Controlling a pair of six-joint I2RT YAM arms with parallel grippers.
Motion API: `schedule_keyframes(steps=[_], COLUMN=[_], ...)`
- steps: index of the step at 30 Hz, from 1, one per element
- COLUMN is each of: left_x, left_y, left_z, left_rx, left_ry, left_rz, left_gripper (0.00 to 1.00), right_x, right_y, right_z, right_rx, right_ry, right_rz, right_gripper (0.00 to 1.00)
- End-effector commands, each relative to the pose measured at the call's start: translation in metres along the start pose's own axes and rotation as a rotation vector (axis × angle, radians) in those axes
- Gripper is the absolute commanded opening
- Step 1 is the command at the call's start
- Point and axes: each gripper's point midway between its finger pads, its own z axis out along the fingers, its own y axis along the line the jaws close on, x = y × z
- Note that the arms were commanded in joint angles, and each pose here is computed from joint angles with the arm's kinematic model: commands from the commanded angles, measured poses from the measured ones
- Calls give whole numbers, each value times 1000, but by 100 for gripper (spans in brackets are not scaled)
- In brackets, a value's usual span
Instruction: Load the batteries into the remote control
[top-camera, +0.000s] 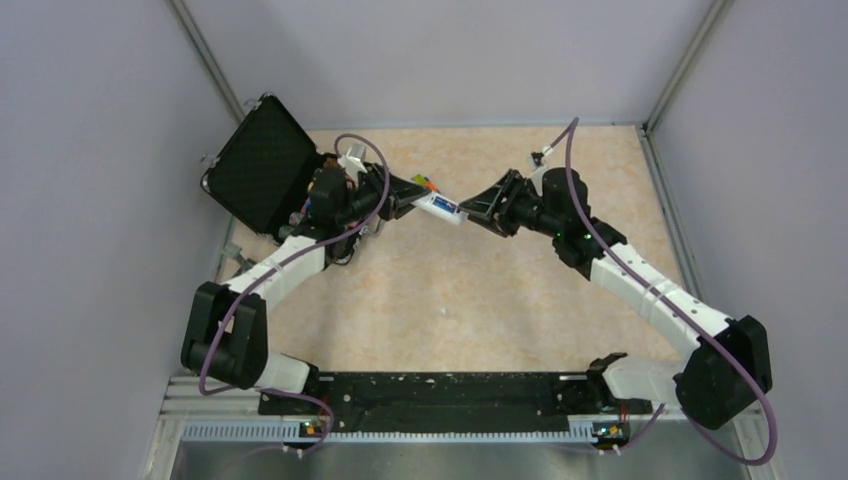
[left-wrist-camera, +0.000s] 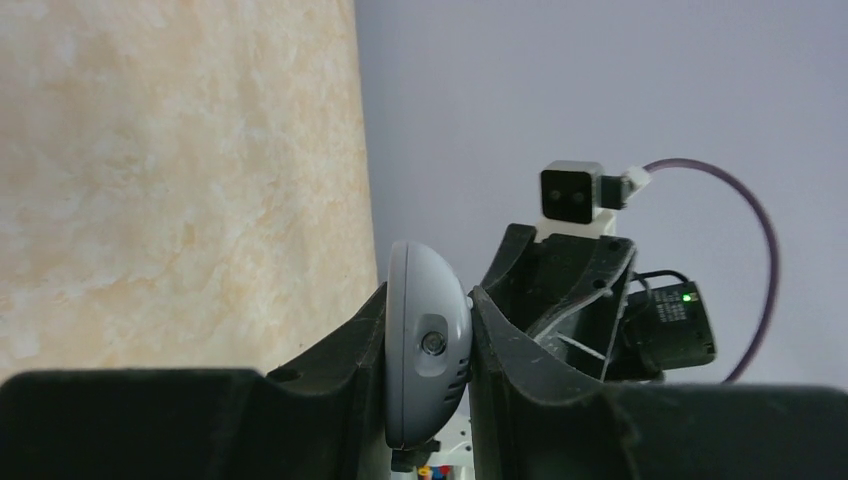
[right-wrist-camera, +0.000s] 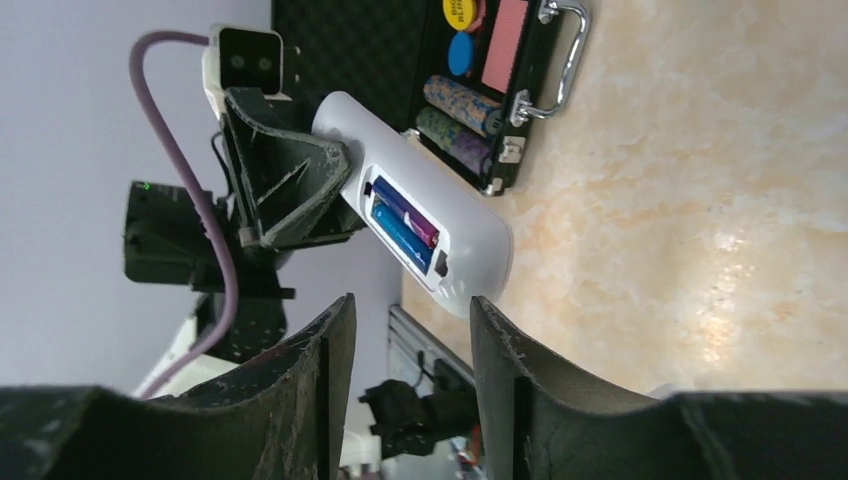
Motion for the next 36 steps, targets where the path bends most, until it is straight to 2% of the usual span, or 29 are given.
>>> schedule_keyframes(steps=[1,3,8,13,18,24,27,32,36], left_x=[-8,-13,-21,-23,-21,-7,10,26,30], left_y=[-2,9,54,86,109,122,137,158,167], left_z=[-9,-15,-32,-52,-70,-76,-78,-85,-87], left_rx=[-45,-79,-238,-331,-414,-409,-402,-415,-419], left_ry=[-36,-48,-78,-92,-103,-31,44,75,68], left_rz=[179,210,273,270,279,307,301,258,224], left_gripper=[0,0,0,0,0,0,0,0,0], right_x=[-2,7,33,84,138,201,228,247,260], right_y=[8,-1,-51,-106,-133,-156,-162,-169,-173], right_z=[-6,-3,3,-1,-16,-34,-37,-37,-40], right_rx=[-9,10,196,302,375,350,298,291,265], right_ry=[34,93,235,424,564,715,786,821,838], right_rz=[-214,-302,-571,-797,-965,-1104,-1106,-1073,-1155], right_gripper=[47,49,51,51,52,50,48,48,46])
